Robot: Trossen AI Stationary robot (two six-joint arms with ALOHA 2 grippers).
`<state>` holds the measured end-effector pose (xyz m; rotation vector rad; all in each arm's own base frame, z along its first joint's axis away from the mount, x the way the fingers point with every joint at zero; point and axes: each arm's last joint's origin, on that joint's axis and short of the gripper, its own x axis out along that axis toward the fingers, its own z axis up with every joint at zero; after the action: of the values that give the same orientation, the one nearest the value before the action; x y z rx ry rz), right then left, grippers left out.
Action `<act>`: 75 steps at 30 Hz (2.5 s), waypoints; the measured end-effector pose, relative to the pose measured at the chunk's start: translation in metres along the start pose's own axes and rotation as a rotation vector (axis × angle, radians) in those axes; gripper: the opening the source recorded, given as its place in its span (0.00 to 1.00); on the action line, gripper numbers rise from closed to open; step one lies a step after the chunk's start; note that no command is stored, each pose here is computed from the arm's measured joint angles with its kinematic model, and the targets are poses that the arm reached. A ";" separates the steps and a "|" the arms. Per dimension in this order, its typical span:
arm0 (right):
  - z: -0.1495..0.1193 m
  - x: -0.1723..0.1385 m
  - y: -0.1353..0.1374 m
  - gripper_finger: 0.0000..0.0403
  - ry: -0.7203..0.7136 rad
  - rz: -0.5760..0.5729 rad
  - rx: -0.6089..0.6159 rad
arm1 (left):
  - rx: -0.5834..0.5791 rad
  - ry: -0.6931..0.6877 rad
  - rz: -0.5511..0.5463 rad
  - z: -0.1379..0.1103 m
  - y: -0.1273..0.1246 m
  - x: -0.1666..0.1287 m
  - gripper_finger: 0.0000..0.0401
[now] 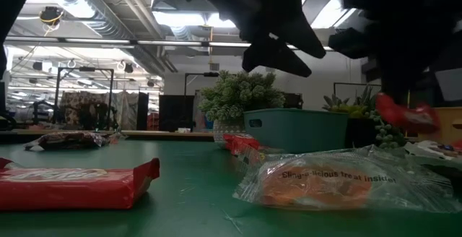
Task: Organize candy in baskets
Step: Put the red chocolate into the red bin
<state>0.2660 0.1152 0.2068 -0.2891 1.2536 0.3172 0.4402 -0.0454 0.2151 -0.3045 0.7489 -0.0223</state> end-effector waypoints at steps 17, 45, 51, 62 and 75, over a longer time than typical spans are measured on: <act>0.019 -0.002 -0.023 0.00 -0.202 -0.118 0.079 | 0.017 0.014 -0.046 -0.010 -0.028 0.001 0.50; 0.023 -0.002 -0.024 0.00 -0.250 -0.131 0.084 | -0.042 0.042 0.059 -0.019 -0.036 -0.001 0.50; 0.026 -0.002 -0.024 0.00 -0.280 -0.133 0.080 | -0.038 0.039 0.068 -0.019 -0.036 -0.002 0.50; 0.030 -0.004 -0.024 0.00 -0.313 -0.137 0.082 | -0.027 0.042 0.060 -0.017 -0.042 -0.015 0.50; 0.038 -0.022 -0.026 0.00 -0.329 -0.154 0.035 | -0.001 0.167 0.160 -0.026 -0.041 -0.039 0.50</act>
<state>0.3036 0.1045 0.2398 -0.2886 0.9064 0.2001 0.3978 -0.0868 0.2345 -0.2446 0.9372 0.1055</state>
